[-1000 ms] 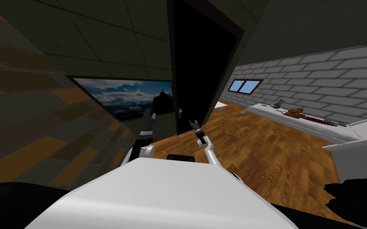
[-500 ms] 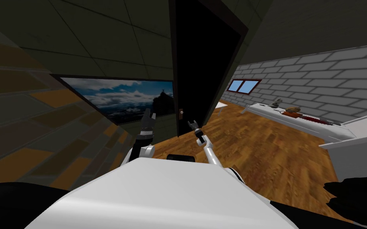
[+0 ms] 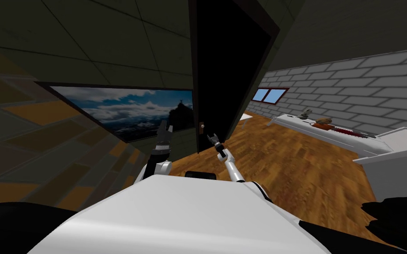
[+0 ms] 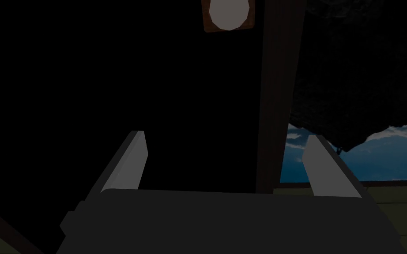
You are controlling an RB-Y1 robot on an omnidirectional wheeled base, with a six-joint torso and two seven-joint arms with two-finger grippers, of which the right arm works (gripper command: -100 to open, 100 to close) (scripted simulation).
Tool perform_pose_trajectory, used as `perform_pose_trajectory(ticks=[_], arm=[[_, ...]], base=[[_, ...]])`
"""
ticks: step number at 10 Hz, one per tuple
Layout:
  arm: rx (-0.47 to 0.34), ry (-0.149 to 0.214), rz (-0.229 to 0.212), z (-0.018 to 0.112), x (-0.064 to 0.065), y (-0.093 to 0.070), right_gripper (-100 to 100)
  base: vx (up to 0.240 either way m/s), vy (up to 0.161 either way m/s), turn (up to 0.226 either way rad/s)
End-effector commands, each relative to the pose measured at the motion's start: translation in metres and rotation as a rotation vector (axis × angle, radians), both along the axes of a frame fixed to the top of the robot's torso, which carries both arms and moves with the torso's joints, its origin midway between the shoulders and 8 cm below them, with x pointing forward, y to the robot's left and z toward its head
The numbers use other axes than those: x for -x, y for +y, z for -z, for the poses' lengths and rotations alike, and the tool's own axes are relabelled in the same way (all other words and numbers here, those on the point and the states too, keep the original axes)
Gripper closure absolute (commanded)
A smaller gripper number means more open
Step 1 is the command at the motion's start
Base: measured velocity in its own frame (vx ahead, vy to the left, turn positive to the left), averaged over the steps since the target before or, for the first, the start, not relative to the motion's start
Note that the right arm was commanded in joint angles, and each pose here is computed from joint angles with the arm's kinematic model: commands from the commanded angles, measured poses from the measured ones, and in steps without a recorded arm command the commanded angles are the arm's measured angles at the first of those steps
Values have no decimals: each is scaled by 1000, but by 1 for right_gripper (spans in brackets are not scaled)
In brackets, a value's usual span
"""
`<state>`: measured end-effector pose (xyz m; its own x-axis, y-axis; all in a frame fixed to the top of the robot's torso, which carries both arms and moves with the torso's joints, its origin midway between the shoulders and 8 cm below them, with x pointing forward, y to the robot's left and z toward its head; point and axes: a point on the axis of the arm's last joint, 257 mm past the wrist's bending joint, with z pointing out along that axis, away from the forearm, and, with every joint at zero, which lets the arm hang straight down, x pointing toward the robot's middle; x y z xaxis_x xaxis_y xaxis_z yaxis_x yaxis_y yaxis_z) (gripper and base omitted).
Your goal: Pull the door open
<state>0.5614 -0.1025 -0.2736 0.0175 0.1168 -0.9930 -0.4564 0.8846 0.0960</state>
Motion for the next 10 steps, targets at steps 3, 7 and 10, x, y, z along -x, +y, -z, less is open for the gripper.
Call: perform_pose_trajectory(ticks=[3, 7, 10], arm=[[77, 10, -18, 15, -5, 9, -100], [107, 16, -19, 22, -7, 3, -100], [109, 18, -3, 23, -11, -16, -100]], base=[[133, 97, -38], [97, 73, 1], [146, 125, 66]])
